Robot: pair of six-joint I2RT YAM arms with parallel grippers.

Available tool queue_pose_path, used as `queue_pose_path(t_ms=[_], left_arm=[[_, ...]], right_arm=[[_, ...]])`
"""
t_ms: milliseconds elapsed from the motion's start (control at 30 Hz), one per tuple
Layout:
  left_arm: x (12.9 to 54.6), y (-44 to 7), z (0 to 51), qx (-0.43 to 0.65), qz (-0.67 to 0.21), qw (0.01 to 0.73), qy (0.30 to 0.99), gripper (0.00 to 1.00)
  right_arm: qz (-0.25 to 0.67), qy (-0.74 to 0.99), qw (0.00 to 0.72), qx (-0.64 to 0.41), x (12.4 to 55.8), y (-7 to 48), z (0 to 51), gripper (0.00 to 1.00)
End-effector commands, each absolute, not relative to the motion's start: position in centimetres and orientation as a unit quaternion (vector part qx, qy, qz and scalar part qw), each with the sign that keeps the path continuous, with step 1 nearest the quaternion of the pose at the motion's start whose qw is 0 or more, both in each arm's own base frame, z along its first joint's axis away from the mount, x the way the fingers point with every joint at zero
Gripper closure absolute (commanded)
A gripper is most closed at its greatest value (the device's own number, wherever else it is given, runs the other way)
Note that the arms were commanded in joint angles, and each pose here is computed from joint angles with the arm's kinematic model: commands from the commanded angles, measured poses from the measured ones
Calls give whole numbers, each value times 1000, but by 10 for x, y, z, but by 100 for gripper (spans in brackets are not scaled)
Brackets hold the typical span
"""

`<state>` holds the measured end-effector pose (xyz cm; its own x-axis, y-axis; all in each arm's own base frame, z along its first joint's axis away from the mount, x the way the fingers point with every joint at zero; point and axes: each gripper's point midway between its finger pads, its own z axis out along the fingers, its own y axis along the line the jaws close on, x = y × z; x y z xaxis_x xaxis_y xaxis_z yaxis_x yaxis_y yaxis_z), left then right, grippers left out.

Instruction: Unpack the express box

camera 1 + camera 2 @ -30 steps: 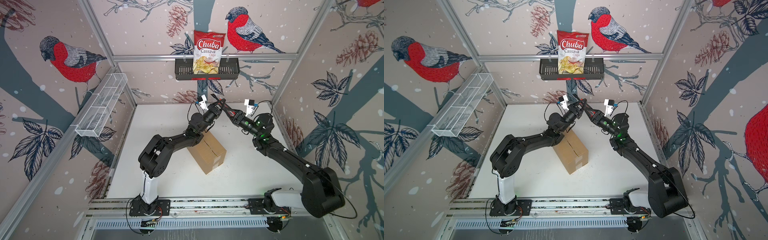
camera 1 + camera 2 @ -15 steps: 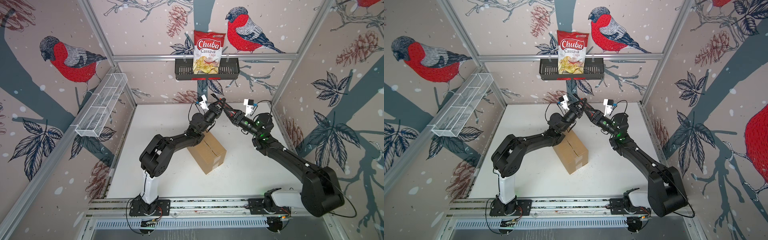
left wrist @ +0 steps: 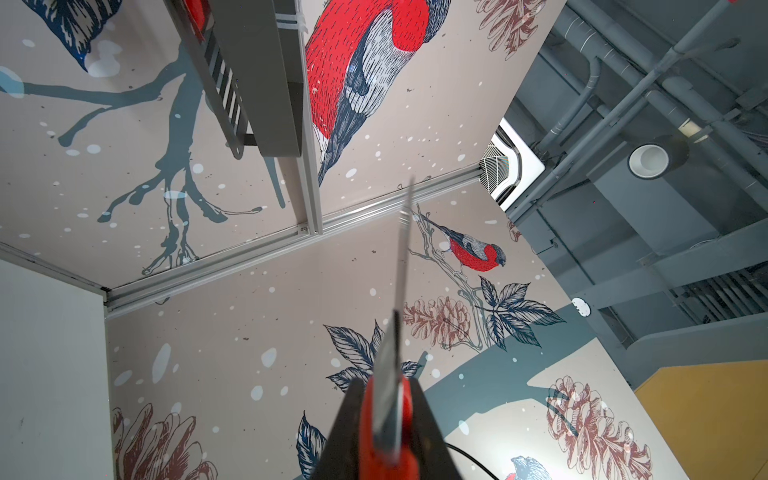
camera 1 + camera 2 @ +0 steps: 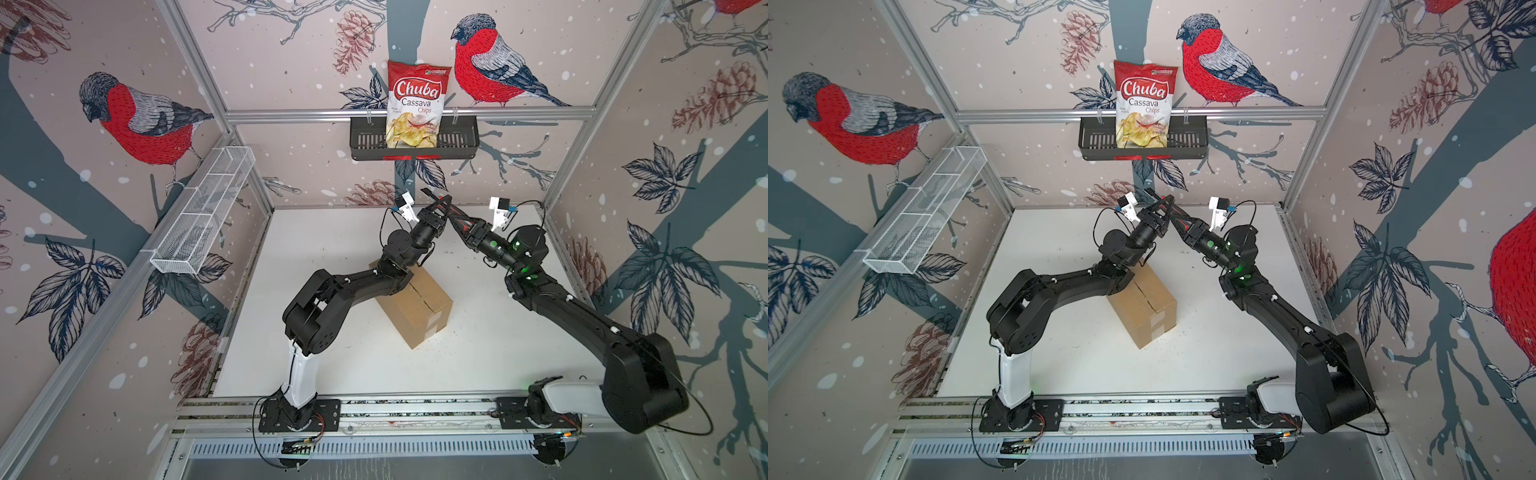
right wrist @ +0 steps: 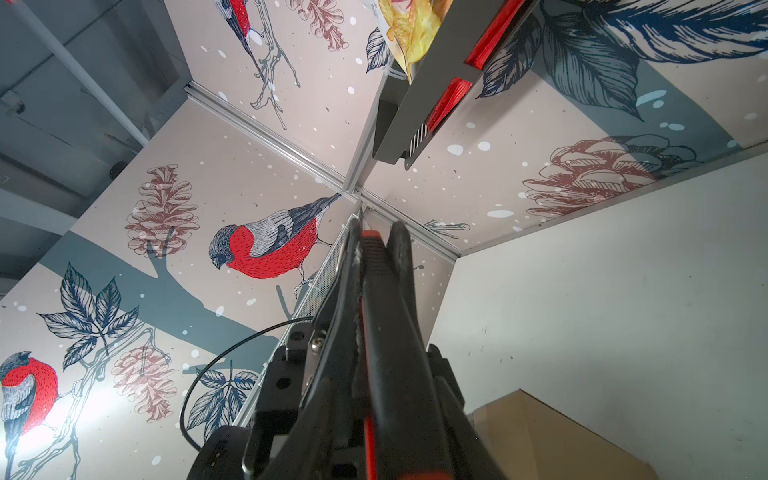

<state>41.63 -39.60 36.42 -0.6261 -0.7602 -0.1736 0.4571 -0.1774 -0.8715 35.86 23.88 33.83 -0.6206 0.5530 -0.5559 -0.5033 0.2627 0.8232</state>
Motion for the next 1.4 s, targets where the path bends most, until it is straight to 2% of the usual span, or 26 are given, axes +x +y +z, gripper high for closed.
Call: queue_pose_path(t_ms=[0, 800, 900, 1200, 1367], left_arm=[[392, -416, 366, -100, -776, 371, 501, 100], [391, -427, 350, -89, -770, 355, 522, 100], [391, -424, 351, -88, -768, 359, 523, 100], [392, -416, 352, -85, -758, 371, 529, 73], [389, -411, 359, -76, -749, 386, 533, 62]], right_arm=[[616, 642, 456, 5, 356, 237, 357, 70], [612, 639, 467, -5, 354, 236, 362, 100], [606, 642, 470, -2, 354, 234, 361, 100], [587, 652, 479, 8, 355, 228, 358, 100], [582, 657, 479, 13, 357, 226, 356, 100]])
